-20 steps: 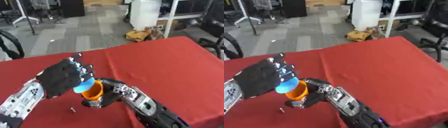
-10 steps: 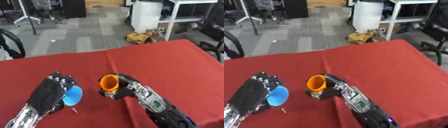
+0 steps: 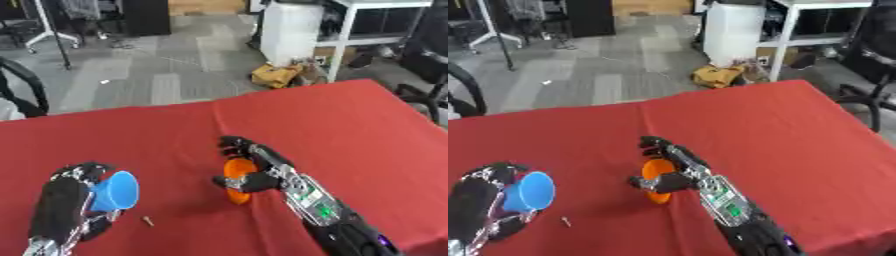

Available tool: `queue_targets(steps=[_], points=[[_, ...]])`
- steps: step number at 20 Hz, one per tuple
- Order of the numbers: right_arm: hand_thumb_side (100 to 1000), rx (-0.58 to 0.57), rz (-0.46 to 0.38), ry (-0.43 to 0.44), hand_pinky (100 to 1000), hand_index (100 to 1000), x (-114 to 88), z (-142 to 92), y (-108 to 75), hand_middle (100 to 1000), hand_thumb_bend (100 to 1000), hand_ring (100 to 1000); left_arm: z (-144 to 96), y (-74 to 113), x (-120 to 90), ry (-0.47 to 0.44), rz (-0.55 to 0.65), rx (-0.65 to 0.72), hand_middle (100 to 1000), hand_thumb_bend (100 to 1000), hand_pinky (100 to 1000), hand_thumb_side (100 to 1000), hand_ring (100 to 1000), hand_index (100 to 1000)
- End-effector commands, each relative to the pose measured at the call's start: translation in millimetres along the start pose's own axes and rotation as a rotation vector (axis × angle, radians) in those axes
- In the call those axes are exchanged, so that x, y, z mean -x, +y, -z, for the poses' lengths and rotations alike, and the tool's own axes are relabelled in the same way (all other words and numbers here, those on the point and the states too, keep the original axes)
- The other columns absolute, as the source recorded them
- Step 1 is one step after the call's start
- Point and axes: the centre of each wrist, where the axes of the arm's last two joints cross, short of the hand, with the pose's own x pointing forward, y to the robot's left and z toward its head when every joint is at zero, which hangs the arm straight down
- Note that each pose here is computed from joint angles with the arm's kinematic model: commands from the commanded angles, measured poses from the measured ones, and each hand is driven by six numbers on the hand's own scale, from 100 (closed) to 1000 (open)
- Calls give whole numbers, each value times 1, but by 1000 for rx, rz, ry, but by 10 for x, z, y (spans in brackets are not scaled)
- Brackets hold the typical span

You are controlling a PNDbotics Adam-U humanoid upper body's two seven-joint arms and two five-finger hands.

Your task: Pour the contents of one cup into another cup.

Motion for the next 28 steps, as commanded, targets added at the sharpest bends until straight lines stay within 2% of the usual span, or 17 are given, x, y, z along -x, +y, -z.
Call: queue_targets(steps=[1, 2, 3, 8, 13, 17, 20, 23, 25, 26, 28], points=[[291, 58, -41, -39, 923, 985, -77, 31, -54, 894, 598, 905, 33, 45, 98, 26, -67, -26, 470, 907, 511, 160, 400, 710], [301, 74, -41, -43, 924, 984, -78, 25, -53, 890, 604, 900, 17, 27, 109, 24, -90, -28, 496, 973, 521, 217, 423, 723], [309, 91, -39, -49, 924, 983, -85, 19, -58, 885, 607, 895, 4, 14, 112, 18, -112, -37, 517, 1000, 530, 246, 442, 733], [326, 151, -18, -81, 920, 977, -162, -9, -136, 865, 607, 877, -39, 15, 78, -41, -211, -113, 586, 1000, 567, 298, 501, 759], [331, 199, 17, -131, 913, 967, -326, -39, -236, 852, 599, 867, -101, 85, 76, -109, -292, -213, 601, 1000, 578, 344, 516, 764], [342, 237, 44, -167, 902, 961, -467, -76, -323, 841, 572, 858, -243, 100, 135, -142, -349, -242, 603, 1000, 580, 366, 517, 758], [308, 262, 70, -185, 895, 959, -541, -110, -370, 835, 569, 852, -420, 36, 193, -115, -387, -200, 600, 1000, 574, 382, 511, 759], [301, 277, 88, -192, 884, 956, -585, -143, -398, 827, 560, 845, -566, -49, 236, -36, -417, -139, 598, 1000, 571, 402, 508, 757], [299, 289, 99, -198, 879, 955, -608, -163, -411, 819, 557, 838, -584, -43, 242, 7, -433, -120, 597, 1000, 568, 408, 509, 756], [329, 294, 103, -201, 879, 954, -618, -173, -417, 817, 537, 836, -576, -23, 238, 22, -441, -117, 598, 1000, 568, 409, 509, 756], [297, 302, 107, -202, 875, 953, -629, -192, -432, 814, 555, 834, -539, 45, 217, 41, -456, -116, 597, 1000, 568, 410, 510, 756]])
